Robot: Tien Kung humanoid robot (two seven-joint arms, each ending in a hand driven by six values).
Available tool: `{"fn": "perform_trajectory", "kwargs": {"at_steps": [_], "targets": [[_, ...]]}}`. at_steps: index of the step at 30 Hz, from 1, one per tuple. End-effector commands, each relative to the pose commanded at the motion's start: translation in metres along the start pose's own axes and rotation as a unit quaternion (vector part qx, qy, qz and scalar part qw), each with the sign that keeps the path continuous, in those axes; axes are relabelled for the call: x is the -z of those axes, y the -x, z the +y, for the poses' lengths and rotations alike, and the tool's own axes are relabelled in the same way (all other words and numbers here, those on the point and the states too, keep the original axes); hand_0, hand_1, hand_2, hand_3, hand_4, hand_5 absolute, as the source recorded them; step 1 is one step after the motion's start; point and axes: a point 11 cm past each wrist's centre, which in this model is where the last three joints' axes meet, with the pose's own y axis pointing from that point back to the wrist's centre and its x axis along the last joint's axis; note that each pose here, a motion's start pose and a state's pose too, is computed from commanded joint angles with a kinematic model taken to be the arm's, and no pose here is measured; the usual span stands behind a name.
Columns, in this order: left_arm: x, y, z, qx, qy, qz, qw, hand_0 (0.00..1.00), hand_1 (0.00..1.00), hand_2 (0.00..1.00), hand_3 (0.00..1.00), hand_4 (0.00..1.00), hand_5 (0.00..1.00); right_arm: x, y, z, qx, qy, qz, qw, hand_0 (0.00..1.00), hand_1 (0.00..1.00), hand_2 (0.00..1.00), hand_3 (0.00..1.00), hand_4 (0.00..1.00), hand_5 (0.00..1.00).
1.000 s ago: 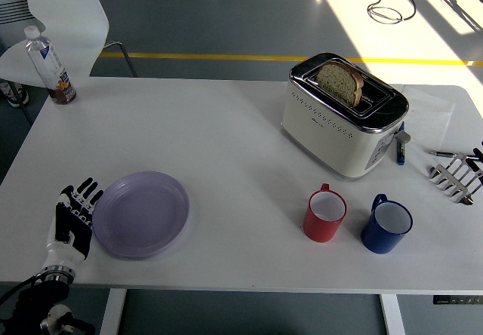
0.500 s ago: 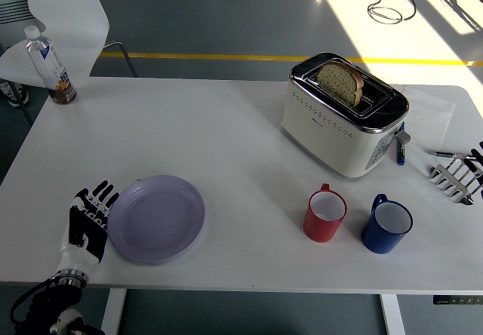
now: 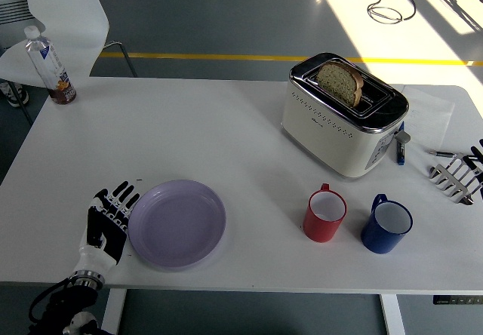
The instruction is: Push plate across desktop,pick up the break from the machine,place the break in the plate
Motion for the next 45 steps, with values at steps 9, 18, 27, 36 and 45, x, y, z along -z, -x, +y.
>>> {"fn": "perform_trajectory", "kwargs": {"at_steps": [9, 18, 27, 36, 45], "targets": [[0.004, 0.013, 0.0, 0.02, -0.007, 0.007, 1.0, 0.867, 0.863, 0.876, 0.768, 0.499, 0.998, -0.001, 0.0, 0.0, 0.0, 0.001, 0.0, 1.0, 0.742, 0.702, 0.698, 0.684, 0.483, 0.595], [0.011, 0.021, 0.001, 0.038, -0.021, 0.027, 0.999, 0.862, 0.862, 0.871, 0.765, 0.498, 0.998, 0.0, 0.0, 0.0, -0.001, 0.0, 0.0, 1.0, 0.741, 0.702, 0.698, 0.685, 0.483, 0.595], [0.021, 0.034, 0.0, 0.07, -0.053, 0.048, 0.995, 0.848, 0.847, 0.833, 0.748, 0.497, 0.998, 0.002, 0.002, 0.0, 0.002, -0.003, -0.004, 1.0, 0.741, 0.702, 0.697, 0.685, 0.483, 0.595], [0.03, 0.05, -0.006, 0.099, -0.076, 0.048, 0.991, 0.843, 0.84, 0.826, 0.744, 0.495, 0.998, 0.002, 0.002, 0.0, 0.003, -0.003, -0.007, 1.0, 0.741, 0.702, 0.696, 0.685, 0.483, 0.597], [0.031, 0.063, -0.008, 0.119, -0.082, 0.049, 0.988, 0.838, 0.837, 0.823, 0.739, 0.489, 0.998, 0.004, 0.001, 0.0, 0.001, -0.006, -0.008, 1.0, 0.74, 0.702, 0.696, 0.685, 0.485, 0.599]]}}
